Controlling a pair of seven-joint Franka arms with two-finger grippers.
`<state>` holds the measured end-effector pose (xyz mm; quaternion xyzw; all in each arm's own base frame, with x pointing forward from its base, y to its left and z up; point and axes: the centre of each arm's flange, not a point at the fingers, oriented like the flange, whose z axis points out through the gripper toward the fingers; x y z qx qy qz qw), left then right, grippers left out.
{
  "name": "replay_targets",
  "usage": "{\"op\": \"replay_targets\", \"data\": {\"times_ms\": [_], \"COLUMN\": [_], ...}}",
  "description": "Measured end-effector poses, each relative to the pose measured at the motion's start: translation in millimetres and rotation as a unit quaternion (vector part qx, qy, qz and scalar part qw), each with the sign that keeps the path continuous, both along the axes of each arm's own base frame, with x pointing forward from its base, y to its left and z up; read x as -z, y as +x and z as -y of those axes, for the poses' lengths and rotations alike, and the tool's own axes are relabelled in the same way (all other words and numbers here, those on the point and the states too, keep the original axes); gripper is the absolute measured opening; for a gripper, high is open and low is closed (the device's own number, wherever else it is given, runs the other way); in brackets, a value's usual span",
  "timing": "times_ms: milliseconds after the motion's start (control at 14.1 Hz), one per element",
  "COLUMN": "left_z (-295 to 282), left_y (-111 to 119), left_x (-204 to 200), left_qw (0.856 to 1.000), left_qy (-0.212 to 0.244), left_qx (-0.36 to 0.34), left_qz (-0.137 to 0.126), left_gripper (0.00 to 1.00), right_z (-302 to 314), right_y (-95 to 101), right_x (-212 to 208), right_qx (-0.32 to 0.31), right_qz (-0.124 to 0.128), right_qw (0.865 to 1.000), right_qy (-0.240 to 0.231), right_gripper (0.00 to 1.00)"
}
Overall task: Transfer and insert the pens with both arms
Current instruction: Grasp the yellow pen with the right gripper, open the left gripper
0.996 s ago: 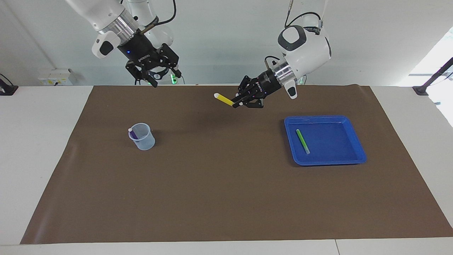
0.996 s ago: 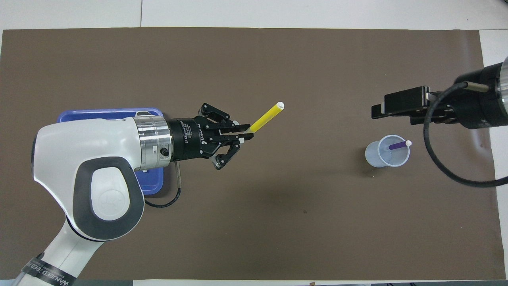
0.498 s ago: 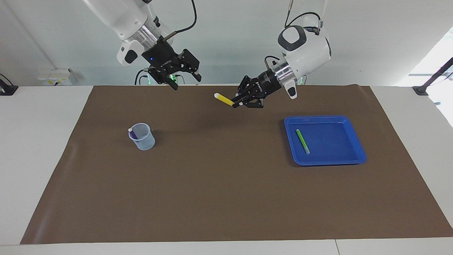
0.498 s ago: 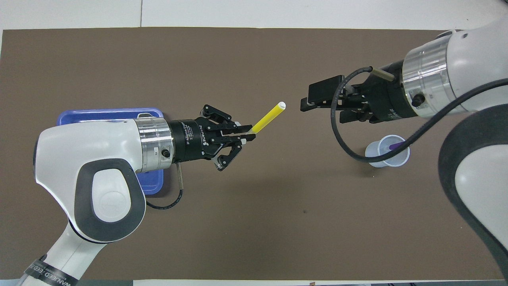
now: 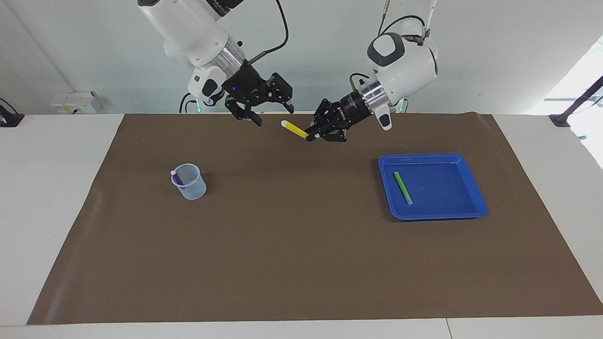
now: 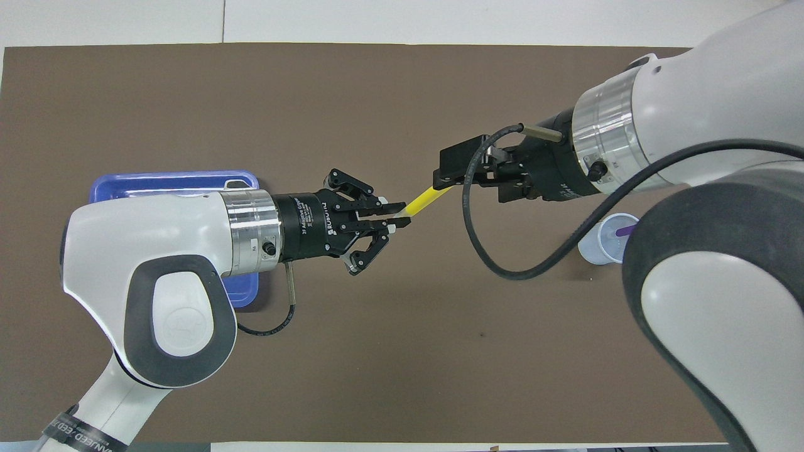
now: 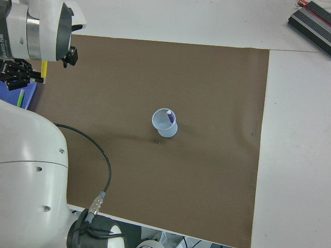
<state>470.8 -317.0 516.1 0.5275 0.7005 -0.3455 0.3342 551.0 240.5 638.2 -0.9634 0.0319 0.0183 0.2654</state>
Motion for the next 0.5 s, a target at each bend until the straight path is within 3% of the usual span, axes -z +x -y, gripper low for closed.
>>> {"op": "replay_targets", "data": {"times_ms": [498], "left_z": [5.3], "left_y": [-6.2], "left_x": [-0.2], "left_qw": [1.000], "left_qy": [0.002], "left_qx": [0.014], "left_qz": [0.012], "left_gripper": [0.16], "right_z": [-2.8], "right_y": [3.9], "right_x": [3.0], "right_qx": [0.003], "right_qz": [0.020], "right_qw": [1.000], "right_qy": [-0.017], "right_gripper": [1.00]}}
